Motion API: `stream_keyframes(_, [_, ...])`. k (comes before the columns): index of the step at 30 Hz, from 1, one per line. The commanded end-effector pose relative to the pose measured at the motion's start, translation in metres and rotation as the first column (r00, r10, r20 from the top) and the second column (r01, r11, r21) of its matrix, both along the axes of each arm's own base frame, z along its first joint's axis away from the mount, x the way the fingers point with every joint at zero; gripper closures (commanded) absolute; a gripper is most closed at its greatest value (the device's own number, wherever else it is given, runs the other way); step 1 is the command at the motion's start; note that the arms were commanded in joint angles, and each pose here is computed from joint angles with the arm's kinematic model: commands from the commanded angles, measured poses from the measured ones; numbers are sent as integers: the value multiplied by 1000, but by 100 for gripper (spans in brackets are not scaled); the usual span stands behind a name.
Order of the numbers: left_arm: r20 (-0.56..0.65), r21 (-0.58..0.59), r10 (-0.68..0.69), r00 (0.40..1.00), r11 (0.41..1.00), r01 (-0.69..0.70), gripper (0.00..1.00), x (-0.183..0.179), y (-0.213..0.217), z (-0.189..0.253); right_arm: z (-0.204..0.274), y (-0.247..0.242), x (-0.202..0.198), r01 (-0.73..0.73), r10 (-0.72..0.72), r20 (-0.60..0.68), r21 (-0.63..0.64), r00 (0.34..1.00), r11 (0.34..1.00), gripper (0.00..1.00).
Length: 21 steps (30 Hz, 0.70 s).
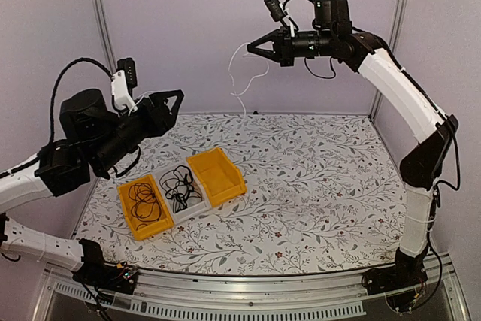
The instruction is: Untangle the cables
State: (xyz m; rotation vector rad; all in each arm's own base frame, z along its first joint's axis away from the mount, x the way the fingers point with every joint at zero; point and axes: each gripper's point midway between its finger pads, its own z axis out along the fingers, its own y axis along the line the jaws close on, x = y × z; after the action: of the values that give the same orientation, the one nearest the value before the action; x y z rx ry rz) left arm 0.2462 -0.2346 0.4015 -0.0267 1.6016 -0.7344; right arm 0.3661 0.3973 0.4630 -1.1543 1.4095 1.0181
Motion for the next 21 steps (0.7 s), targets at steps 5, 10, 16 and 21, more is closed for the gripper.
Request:
stream_keyframes(5, [-105, 22, 125, 987, 992, -124, 57, 47, -6, -12, -81, 38, 9, -67, 53, -132, -101, 990, 993, 100])
stream_keyframes(10, [-211, 28, 216, 953, 976, -215, 63, 55, 11, -38, -142, 57, -9, -146, 106, -216, -179, 971, 973, 100])
stream_keyframes(16, [-257, 15, 223, 940, 974, -227, 63, 45, 29, -61, -194, 81, -31, -232, 161, -290, -230, 944, 945, 100])
stream_keyframes(21, [-266, -6, 200, 943, 978, -209, 64, 43, 34, -76, -227, 94, -16, -208, 118, -326, -257, 938, 944, 100])
